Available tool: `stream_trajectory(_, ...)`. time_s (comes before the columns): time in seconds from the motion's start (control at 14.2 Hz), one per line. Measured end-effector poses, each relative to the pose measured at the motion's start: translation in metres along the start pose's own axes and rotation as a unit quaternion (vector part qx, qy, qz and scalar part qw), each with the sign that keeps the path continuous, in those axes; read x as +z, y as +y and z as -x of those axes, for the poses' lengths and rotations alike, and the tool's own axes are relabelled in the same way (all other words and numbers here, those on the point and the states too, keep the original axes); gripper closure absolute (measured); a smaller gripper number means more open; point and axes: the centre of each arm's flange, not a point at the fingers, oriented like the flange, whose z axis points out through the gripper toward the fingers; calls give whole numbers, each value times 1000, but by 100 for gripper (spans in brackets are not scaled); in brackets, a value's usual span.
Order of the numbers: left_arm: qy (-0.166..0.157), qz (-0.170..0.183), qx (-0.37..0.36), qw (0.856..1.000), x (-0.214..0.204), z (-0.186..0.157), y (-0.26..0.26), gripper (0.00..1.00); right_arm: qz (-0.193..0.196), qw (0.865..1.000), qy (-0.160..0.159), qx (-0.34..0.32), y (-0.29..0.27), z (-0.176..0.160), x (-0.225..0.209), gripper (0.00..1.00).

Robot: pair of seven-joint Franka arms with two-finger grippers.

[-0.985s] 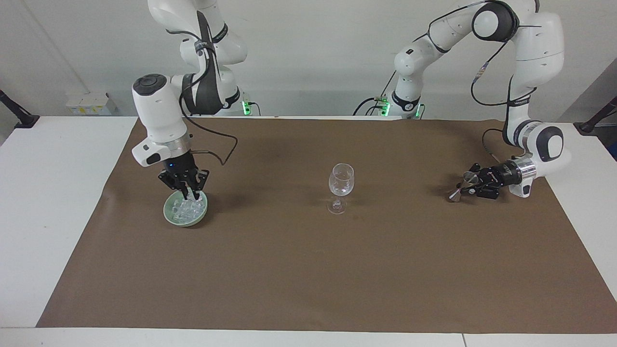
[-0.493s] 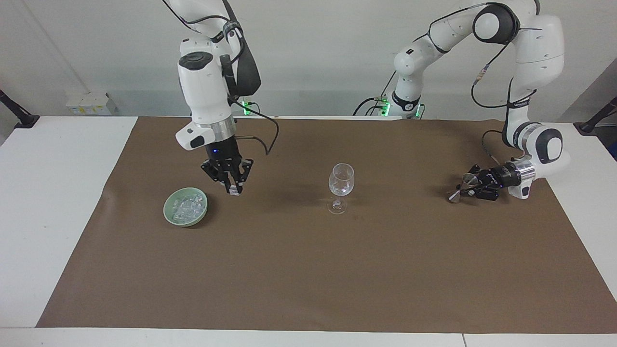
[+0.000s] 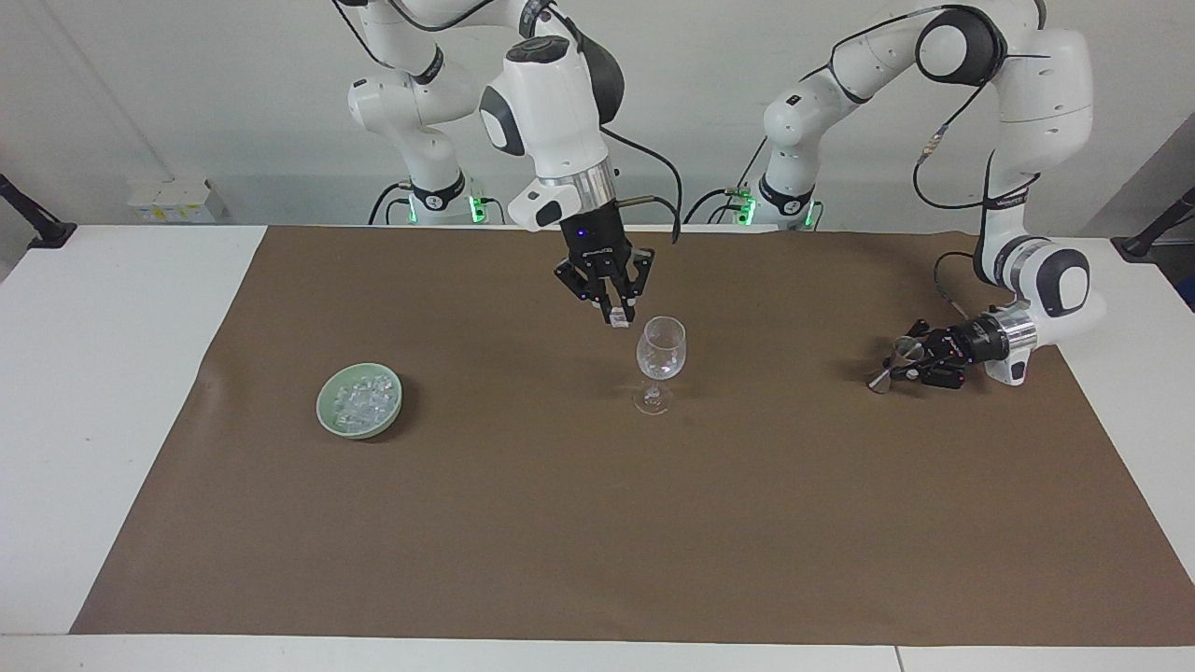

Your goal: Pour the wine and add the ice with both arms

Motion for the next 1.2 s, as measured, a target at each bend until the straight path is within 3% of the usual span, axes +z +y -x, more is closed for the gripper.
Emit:
stream_trajectory(0.42,6,4,1,1000,-2,-1,2,77,1,999,-33,-27,-25,33,32,73)
stream_trajectory(0.56,8,4,4,1000,-3,1,4,63,1,999,-36,-28,-26,34,37,73)
stream_trajectory(0.63,8,5,5,1000,-4,1,5,63,-1,999,-35,-27,-27,33,37,73)
stream_trajectory(0.84,10,6,8,1000,-6,4,8,41,-6,999,-31,-27,-28,31,36,73)
stream_trajectory(1.06,19,0,11,1000,-11,4,8,33,-13,999,-27,-25,-28,29,44,73)
stream_trajectory(1.2,29,-13,17,999,-18,8,10,19,-15,999,-27,-24,-28,28,50,73)
